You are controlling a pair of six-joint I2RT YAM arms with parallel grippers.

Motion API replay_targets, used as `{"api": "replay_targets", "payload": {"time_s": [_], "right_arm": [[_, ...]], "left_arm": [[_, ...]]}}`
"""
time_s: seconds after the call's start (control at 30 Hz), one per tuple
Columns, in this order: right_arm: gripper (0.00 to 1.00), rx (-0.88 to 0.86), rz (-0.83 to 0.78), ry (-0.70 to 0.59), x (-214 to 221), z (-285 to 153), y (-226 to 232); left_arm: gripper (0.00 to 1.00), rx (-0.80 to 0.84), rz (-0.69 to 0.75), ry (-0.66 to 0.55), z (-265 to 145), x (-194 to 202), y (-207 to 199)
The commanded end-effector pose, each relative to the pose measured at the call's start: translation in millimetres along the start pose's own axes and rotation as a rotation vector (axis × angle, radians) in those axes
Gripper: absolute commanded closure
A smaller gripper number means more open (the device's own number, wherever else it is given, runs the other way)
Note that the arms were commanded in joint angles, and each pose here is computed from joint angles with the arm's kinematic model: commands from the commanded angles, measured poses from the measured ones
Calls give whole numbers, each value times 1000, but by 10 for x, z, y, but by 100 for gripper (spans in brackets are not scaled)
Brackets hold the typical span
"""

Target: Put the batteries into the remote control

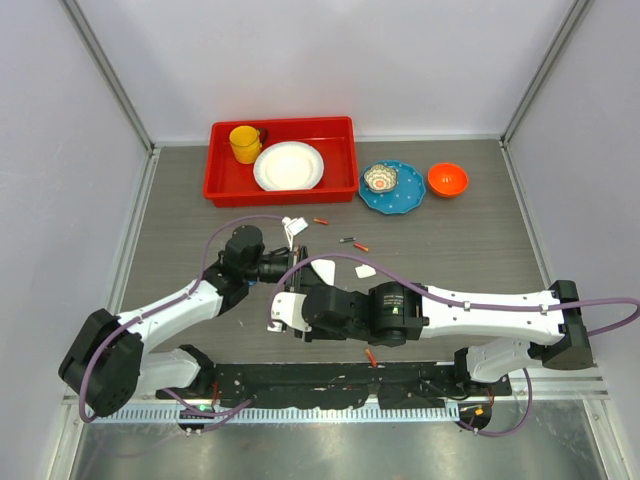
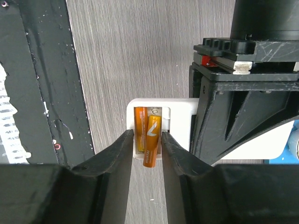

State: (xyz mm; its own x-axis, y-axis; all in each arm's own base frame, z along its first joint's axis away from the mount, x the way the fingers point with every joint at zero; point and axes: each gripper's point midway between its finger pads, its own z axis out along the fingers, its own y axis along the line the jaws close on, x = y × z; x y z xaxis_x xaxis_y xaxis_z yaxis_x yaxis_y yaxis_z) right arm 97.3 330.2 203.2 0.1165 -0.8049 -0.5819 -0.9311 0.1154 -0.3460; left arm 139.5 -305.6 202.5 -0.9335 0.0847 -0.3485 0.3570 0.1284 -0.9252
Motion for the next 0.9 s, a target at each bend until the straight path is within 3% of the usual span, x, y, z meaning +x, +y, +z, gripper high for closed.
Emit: {"api": "replay_targets", "payload": {"time_s": [0.0,0.3,0.53,0.87], "right_arm": [[62,30,16,-4,-15,57,-50],[57,52,38,-44,-94,-7,-110],[47,106,92,-123,-273,-140,-307],[42,176,198,-229,-415,-318,-626]], "left_arm": [[100,90,70,5,-13,-19,-290],[100,81,61,1,9,-44,-257],[100,64,39,0,36,-46,-172],[100,55,31,-14,54,-71,-131]]}}
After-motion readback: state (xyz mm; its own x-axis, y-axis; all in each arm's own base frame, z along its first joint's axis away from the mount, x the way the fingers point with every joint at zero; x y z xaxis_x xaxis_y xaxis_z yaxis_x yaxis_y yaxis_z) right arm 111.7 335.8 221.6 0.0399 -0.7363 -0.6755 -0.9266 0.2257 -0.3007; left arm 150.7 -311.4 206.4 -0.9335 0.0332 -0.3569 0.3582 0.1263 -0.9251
